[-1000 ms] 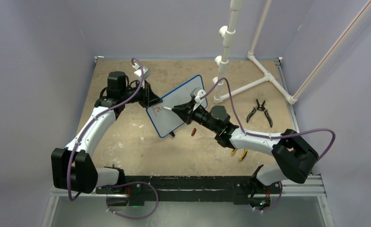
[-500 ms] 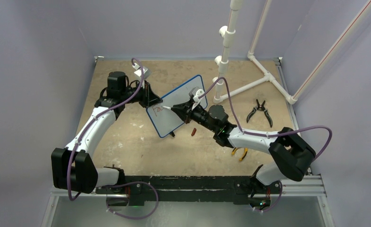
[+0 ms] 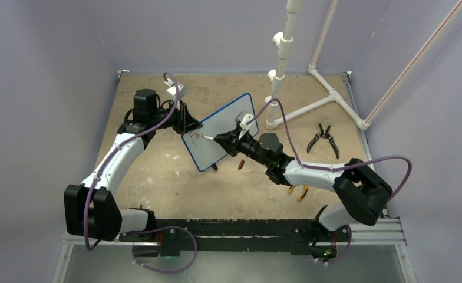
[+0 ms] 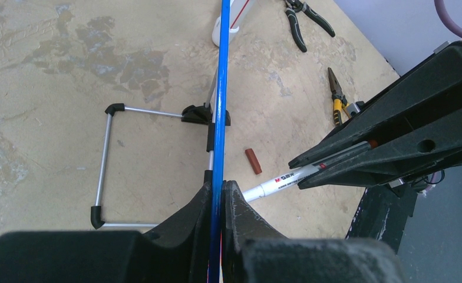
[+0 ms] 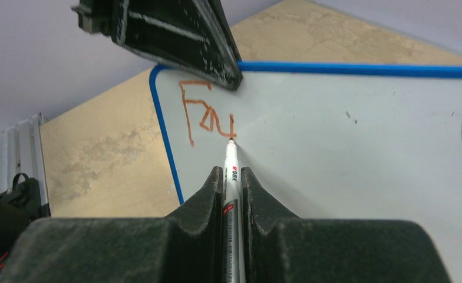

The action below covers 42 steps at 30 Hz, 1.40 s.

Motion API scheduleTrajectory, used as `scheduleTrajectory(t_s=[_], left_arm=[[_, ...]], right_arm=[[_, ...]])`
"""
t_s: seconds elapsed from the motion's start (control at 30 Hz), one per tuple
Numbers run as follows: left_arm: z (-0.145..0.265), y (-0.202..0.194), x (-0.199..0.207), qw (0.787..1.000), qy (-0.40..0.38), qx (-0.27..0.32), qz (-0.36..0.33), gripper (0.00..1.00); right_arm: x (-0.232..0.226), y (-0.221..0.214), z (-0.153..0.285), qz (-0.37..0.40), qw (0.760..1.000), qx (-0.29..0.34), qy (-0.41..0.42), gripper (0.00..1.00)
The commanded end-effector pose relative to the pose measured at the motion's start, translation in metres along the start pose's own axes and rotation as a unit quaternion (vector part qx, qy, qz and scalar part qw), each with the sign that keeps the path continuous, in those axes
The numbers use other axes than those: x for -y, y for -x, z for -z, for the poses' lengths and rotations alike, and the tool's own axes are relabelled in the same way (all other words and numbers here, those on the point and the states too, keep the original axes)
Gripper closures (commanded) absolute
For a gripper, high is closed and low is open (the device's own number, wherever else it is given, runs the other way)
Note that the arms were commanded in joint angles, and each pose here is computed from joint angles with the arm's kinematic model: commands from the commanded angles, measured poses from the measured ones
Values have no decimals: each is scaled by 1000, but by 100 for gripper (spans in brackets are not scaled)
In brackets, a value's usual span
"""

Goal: Write a sentence on the whiteboard

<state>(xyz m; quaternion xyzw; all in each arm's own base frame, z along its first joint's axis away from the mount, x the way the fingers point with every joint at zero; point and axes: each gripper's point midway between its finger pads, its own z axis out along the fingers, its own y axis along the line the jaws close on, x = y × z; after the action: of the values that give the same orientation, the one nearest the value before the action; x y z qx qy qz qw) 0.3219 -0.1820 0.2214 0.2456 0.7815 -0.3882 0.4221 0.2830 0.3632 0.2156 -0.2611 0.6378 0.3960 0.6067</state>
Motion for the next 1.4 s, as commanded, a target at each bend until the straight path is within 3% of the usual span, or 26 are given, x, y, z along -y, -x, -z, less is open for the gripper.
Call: scheduleTrajectory(t_s=[0.0, 0.23, 0.63, 1.37], left_arm=[[2, 3, 0, 1000, 2, 7, -14, 100], [2, 3, 0, 1000, 2, 7, -14, 100], [2, 3, 1, 1000, 1, 7, -15, 100], [2, 2, 1, 1000, -1, 7, -14, 100]], right_arm=[[7, -18, 6, -3, 999, -25, -24, 100], [3, -9, 8, -2, 1000, -13, -20, 100], [-15, 53, 8, 2, 998, 65, 10, 100], [4, 48, -14, 6, 997, 73, -32, 100]])
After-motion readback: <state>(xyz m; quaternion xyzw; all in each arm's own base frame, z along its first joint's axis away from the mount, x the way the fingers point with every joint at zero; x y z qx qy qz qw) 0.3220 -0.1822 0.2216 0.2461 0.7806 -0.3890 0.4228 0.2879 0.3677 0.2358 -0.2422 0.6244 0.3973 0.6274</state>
